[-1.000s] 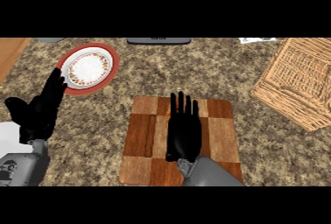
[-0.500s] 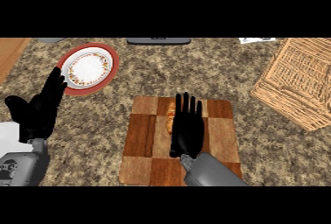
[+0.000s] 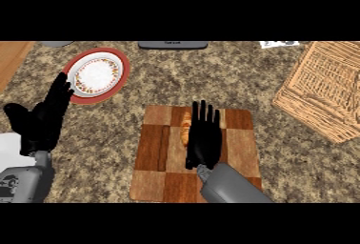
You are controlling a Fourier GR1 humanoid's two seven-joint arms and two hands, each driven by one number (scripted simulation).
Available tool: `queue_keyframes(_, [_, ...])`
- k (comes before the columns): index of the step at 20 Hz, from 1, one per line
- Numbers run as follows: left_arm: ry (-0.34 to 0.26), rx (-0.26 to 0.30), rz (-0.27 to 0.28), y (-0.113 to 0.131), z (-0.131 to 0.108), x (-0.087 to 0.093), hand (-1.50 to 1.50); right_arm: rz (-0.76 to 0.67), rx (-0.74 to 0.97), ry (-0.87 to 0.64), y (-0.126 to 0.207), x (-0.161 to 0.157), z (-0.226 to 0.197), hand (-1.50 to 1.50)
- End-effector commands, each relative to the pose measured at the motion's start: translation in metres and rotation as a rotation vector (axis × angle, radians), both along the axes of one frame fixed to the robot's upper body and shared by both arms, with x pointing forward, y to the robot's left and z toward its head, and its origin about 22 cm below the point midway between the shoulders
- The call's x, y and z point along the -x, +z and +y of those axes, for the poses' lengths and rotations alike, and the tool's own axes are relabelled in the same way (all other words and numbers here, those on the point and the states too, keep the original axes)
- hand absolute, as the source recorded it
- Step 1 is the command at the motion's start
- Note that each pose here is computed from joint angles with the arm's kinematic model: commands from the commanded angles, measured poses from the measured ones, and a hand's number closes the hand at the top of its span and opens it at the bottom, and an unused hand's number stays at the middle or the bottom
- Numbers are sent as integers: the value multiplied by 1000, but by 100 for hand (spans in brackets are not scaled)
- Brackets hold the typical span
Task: Pick the croissant from the cutting board and place it in the basket
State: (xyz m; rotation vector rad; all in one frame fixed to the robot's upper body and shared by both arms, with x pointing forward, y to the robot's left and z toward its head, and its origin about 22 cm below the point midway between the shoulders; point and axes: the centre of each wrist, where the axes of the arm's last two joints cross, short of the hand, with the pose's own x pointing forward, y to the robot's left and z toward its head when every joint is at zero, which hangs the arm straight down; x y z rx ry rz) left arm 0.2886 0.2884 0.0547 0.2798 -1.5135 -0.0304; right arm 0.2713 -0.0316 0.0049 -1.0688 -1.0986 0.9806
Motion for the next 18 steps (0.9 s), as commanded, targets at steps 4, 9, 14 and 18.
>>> queue_keyframes(4, [16, -5, -8, -19, 12, 14, 0, 37, 38, -44, -10, -11, -21, -150])
queue_keyframes(9, [5, -15, -16, -5, -1, -7, 0, 125, 48, -23, -39, -11, -13, -150])
queue_keyframes(14, [-11, -12, -18, -6, -5, -2, 0, 179, 112, 51, -34, -20, -5, 150])
queue_keyframes(18, [-7, 8, -4, -14, -9, -1, 0, 181, 20, 60, -39, -20, -10, 150])
